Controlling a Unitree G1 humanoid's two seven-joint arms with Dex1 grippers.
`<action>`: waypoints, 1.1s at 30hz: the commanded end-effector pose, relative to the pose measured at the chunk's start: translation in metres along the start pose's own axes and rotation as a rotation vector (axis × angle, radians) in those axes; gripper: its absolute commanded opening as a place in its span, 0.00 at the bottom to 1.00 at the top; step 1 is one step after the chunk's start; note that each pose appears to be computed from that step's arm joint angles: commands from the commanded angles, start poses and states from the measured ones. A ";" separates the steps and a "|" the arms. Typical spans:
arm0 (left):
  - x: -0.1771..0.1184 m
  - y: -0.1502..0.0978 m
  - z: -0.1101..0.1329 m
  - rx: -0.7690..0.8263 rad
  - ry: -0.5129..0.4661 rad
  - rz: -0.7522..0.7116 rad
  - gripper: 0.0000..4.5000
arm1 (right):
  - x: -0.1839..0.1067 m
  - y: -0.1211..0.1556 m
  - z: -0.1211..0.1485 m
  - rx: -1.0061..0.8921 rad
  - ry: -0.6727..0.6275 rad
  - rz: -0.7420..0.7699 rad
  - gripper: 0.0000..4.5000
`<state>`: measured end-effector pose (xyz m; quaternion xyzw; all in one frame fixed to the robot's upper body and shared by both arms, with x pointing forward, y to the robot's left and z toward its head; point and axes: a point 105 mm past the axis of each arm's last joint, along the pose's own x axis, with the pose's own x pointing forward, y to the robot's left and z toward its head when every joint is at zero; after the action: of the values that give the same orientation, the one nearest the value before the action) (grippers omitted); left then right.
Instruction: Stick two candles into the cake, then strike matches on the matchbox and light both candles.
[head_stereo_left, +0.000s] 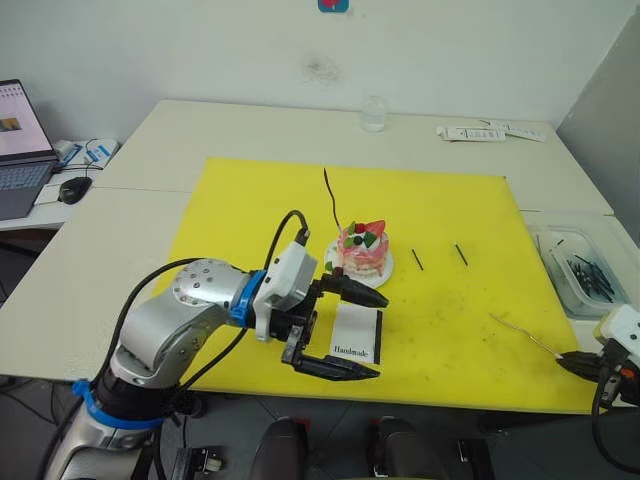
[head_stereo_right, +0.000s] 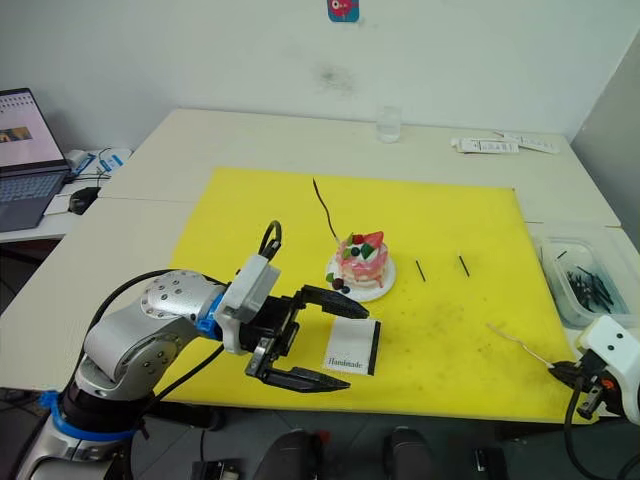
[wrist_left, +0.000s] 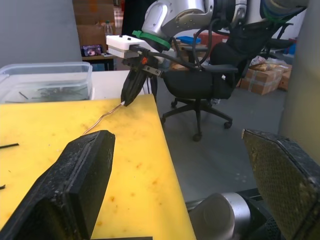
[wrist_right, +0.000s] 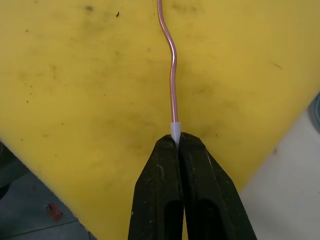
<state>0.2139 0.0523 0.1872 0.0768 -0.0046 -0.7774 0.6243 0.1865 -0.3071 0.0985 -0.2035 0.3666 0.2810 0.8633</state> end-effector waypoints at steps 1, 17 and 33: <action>0.006 -0.002 0.008 0.042 -0.012 -0.025 1.00 | -0.001 0.001 0.000 0.014 0.011 0.024 0.01; 0.008 -0.001 0.005 0.090 0.011 0.004 1.00 | -0.035 -0.008 0.037 -0.081 0.012 -0.015 0.69; 0.019 0.000 -0.011 0.192 0.099 0.032 1.00 | -0.008 -0.007 0.036 -0.115 0.355 0.069 0.69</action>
<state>0.2172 0.0383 0.1687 0.1646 -0.0257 -0.7568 0.6320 0.2005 -0.2922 0.1253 -0.2657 0.5064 0.2987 0.7640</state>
